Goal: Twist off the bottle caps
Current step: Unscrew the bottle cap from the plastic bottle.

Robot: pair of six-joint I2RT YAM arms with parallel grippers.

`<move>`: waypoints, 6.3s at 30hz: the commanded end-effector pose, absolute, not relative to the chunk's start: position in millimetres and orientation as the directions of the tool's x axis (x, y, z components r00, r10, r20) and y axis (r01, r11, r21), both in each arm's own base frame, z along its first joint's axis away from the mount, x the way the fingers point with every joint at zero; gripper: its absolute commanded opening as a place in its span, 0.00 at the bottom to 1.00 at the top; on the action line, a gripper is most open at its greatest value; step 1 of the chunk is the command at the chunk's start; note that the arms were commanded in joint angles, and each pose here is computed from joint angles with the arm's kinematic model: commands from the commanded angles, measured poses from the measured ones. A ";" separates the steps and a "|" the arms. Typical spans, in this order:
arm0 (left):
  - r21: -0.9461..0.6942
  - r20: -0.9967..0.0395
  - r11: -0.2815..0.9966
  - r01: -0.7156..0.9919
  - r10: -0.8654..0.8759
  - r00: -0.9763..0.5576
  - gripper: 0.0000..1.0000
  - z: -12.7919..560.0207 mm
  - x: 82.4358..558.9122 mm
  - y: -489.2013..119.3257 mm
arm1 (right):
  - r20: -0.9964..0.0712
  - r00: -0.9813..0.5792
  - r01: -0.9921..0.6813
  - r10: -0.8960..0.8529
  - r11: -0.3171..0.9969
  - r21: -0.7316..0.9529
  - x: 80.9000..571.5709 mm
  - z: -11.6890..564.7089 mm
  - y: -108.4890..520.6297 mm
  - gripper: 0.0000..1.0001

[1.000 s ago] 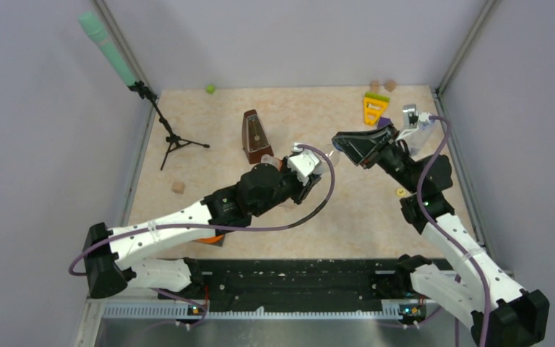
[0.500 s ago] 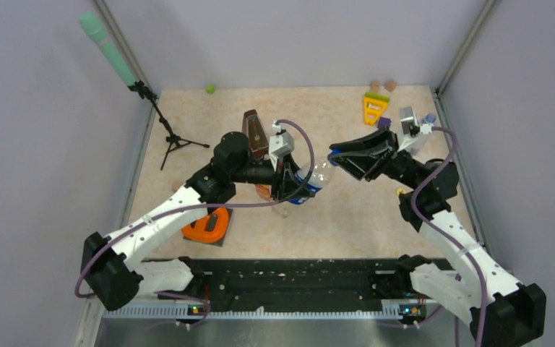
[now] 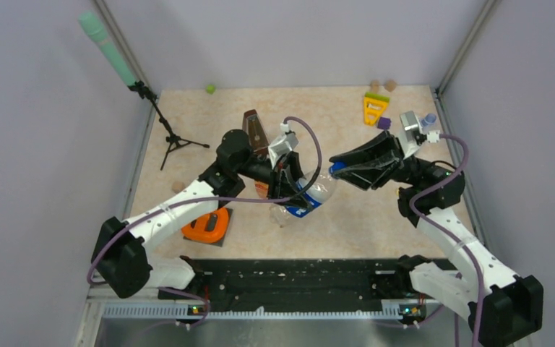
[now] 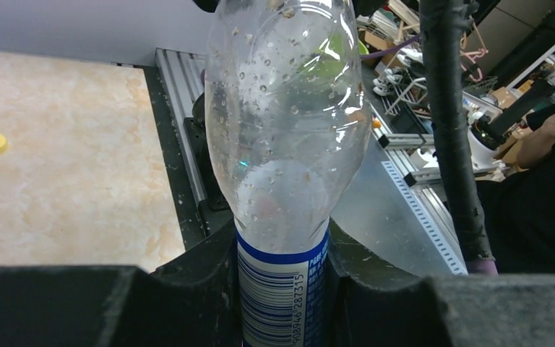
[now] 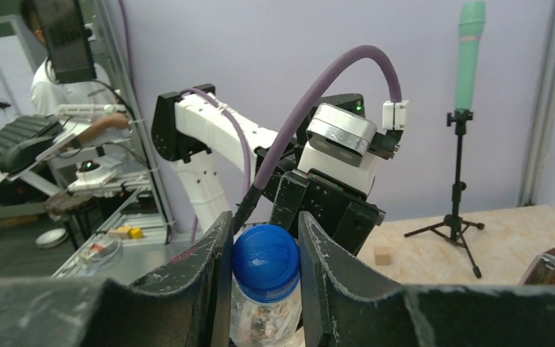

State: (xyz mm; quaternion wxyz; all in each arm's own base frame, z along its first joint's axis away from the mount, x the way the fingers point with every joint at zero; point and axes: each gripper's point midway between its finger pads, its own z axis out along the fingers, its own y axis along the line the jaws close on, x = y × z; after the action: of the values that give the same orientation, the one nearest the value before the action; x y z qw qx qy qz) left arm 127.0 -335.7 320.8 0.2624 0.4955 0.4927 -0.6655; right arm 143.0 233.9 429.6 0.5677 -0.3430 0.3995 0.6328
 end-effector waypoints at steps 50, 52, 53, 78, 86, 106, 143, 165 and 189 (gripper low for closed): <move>0.035 -0.991 0.589 0.808 0.126 -0.049 0.00 307.9 220.8 -355.4 | -0.768 -0.263 -0.762 0.584 0.362 0.536 242.8 405.0 214.3 0.51; 0.043 -0.991 0.604 0.796 0.126 -0.042 0.00 308.8 223.3 -353.3 | -0.769 -0.268 -0.760 0.580 0.363 0.539 243.4 403.3 214.7 0.50; 0.048 -0.991 0.609 0.791 0.128 -0.038 0.00 309.2 224.4 -352.9 | -0.770 -0.274 -0.757 0.576 0.365 0.542 244.4 401.7 215.5 0.51; 0.144 -0.985 0.738 0.659 0.170 0.026 0.00 306.5 232.0 -348.4 | -0.719 -0.300 -0.701 0.627 0.365 0.612 261.0 396.1 213.6 0.55; 0.176 -0.981 0.768 0.616 0.189 0.046 0.00 306.0 232.8 -346.7 | -0.711 -0.313 -0.680 0.630 0.374 0.630 264.3 393.9 213.7 0.48; 0.195 -0.978 0.788 0.584 0.203 0.052 0.00 306.3 236.4 -349.3 | -0.707 -0.339 -0.673 0.621 0.365 0.643 267.0 386.5 221.2 0.14; -0.349 -0.933 -0.493 0.797 0.108 -0.342 0.00 345.1 122.8 -307.9 | -0.886 0.182 -0.938 0.425 -0.195 -0.286 84.0 456.6 216.7 0.00; -0.150 -0.988 0.001 0.989 -0.043 -0.150 0.00 337.6 174.1 -351.6 | -0.815 -0.122 -0.914 0.566 0.257 0.315 203.9 428.4 208.8 0.62; 0.179 -0.984 0.708 0.683 0.132 0.120 0.00 327.8 230.4 -337.2 | -0.733 -0.243 -0.668 0.635 0.439 0.601 257.7 389.6 186.9 0.72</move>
State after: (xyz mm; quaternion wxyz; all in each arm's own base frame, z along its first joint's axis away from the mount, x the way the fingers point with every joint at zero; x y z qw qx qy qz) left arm 216.4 -352.0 292.7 0.6061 0.3712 0.6534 -0.2607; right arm 252.2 189.9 385.1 0.6150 -0.0279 0.5783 0.5354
